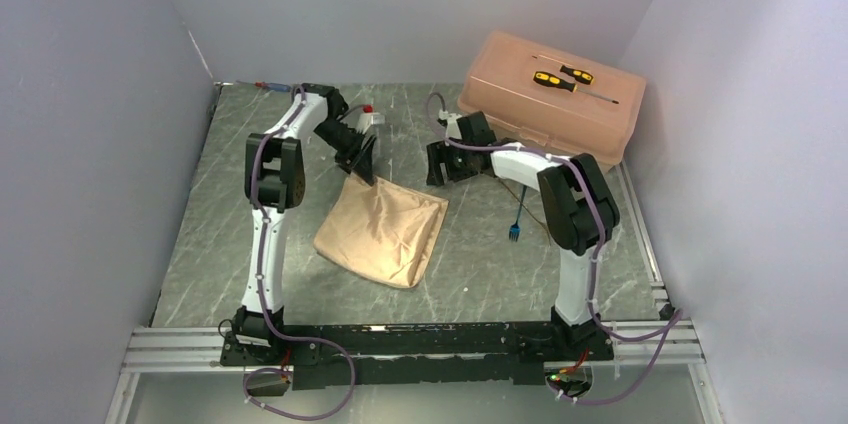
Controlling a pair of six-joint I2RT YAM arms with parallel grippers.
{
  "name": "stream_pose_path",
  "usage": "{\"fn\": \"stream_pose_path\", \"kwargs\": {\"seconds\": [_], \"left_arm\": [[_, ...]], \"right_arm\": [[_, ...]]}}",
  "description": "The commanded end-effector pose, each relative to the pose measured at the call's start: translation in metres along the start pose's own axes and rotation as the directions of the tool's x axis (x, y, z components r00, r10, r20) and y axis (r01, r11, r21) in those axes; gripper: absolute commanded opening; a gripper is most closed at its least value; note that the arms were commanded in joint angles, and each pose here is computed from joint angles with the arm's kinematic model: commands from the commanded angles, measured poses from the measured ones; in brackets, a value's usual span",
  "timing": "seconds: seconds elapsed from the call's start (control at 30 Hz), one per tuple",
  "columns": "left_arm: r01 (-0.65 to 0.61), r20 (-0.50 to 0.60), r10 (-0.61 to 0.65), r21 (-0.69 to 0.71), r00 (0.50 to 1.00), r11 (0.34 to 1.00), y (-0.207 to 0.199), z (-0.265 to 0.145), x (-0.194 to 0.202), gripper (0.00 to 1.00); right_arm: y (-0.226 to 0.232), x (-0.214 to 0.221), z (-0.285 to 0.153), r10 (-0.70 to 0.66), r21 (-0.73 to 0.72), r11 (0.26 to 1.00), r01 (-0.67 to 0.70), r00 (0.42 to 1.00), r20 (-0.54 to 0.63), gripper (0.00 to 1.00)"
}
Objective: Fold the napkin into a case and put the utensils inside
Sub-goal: Turn over the upper triangle folded napkin at the center of the board, then smooth out the lower triangle-folded napkin at the center of the board.
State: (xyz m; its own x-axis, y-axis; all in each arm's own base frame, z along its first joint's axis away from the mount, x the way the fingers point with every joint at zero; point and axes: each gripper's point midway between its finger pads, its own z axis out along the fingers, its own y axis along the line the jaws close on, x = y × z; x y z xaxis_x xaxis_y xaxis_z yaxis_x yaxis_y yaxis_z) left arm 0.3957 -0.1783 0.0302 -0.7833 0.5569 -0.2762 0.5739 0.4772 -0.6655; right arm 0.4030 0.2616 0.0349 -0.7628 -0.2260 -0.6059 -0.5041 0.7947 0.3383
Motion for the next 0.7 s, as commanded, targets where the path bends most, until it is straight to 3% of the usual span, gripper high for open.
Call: {"fn": "stream_pose_path", "kwargs": {"seconds": [0.0, 0.07, 0.2, 0.33, 0.47, 0.67], "left_arm": [[-0.058, 0.159, 0.088, -0.186, 0.983, 0.981, 0.01, -0.049, -0.045, 0.73], [-0.071, 0.176, 0.113, -0.231, 0.978, 0.97, 0.01, -0.064, -0.049, 0.79], [-0.111, 0.133, 0.163, -0.33, 0.978, 0.937, 0.021, -0.078, -0.037, 0.8], [-0.1, 0.116, 0.143, -0.316, 0.983, 0.944, 0.023, -0.076, -0.015, 0.73], [-0.072, 0.088, 0.097, -0.255, 0.991, 0.964, 0.014, -0.071, 0.004, 0.63], [-0.056, 0.107, 0.088, -0.269, 0.99, 0.961, 0.012, -0.064, 0.016, 0.56]], "right_arm": [[-0.003, -0.042, -0.046, 0.034, 0.143, 0.988, -0.062, 0.981, 0.189, 0.74], [0.015, -0.042, -0.059, 0.066, 0.116, 0.989, -0.095, 0.97, 0.233, 0.72], [0.041, -0.01, -0.063, 0.138, 0.154, 0.973, -0.172, 0.969, 0.207, 0.65], [0.068, 0.023, -0.055, 0.213, 0.081, 0.971, -0.226, 0.967, 0.143, 0.61], [0.067, 0.044, -0.042, 0.289, 0.071, 0.953, -0.295, 0.954, 0.083, 0.6], [0.064, 0.052, -0.026, 0.333, 0.071, 0.94, -0.335, 0.942, 0.043, 0.59]]}}
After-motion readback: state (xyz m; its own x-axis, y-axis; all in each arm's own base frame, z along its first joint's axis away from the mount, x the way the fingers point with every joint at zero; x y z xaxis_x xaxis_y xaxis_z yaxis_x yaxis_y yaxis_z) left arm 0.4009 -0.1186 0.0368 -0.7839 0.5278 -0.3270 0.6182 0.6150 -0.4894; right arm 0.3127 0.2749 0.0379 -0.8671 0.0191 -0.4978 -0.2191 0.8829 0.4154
